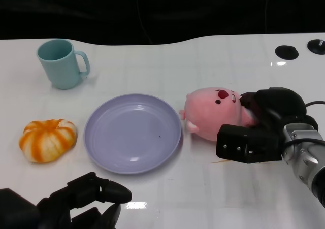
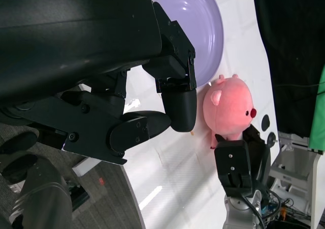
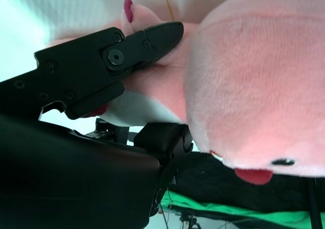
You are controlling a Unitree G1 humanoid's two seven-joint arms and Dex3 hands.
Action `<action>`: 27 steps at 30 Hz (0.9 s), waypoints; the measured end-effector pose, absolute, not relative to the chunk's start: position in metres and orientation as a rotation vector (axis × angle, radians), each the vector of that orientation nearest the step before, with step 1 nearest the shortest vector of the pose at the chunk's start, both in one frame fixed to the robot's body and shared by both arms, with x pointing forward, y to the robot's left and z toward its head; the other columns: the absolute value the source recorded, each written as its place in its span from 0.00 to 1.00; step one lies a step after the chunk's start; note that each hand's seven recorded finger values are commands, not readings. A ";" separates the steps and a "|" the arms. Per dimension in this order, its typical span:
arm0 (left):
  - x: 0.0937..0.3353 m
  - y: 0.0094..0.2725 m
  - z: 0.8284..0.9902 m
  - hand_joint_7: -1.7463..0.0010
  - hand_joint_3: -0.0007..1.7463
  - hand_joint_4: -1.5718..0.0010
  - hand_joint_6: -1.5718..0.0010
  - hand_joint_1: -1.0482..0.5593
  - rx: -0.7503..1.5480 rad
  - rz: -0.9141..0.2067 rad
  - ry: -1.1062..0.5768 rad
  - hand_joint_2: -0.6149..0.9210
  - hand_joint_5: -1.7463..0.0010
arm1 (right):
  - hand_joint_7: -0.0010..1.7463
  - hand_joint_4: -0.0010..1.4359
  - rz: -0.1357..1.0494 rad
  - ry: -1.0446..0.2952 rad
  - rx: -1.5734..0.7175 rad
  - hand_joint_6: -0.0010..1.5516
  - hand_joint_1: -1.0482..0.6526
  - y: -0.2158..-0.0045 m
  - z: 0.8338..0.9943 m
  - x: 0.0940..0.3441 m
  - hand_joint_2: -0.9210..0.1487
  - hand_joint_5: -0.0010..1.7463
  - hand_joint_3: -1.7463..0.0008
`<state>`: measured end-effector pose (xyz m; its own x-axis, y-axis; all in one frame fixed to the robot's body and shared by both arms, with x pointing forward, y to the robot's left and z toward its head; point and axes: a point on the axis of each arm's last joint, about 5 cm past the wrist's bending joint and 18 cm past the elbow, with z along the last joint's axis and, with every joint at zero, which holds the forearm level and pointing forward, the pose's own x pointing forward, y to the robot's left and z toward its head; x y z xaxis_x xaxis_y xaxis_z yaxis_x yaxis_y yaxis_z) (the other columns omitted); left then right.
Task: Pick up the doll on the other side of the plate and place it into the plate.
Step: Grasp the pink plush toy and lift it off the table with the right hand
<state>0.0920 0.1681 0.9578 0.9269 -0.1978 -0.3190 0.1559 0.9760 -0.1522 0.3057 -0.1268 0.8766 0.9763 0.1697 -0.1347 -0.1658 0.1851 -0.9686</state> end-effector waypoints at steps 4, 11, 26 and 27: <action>0.092 0.168 0.956 0.26 0.40 0.65 0.65 0.51 -0.122 -0.181 0.345 0.92 0.01 | 0.45 0.52 0.199 0.005 -1.342 0.59 0.47 -0.129 0.875 0.305 0.00 1.00 0.92; 0.087 0.168 0.955 0.26 0.40 0.65 0.65 0.51 -0.110 -0.166 0.360 0.92 0.01 | 0.96 0.56 0.095 0.011 -1.216 0.41 0.49 -0.133 0.868 0.298 0.01 1.00 0.85; 0.078 0.168 0.955 0.29 0.39 0.67 0.65 0.52 -0.076 -0.162 0.331 0.92 0.00 | 1.00 0.65 -0.037 -0.073 -0.952 0.47 0.50 -0.134 0.877 0.296 0.39 1.00 0.33; 0.078 0.168 0.954 0.29 0.39 0.68 0.65 0.52 -0.075 -0.162 0.332 0.93 0.00 | 1.00 0.65 -0.037 -0.080 -0.937 0.47 0.50 -0.132 0.879 0.296 0.40 1.00 0.32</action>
<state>0.0783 0.1683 0.9539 0.9327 -0.1703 -0.3178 0.1457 0.9843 -0.1000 0.2964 -0.1319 0.8785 0.9964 0.0032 0.0850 0.0667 0.5916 -0.8035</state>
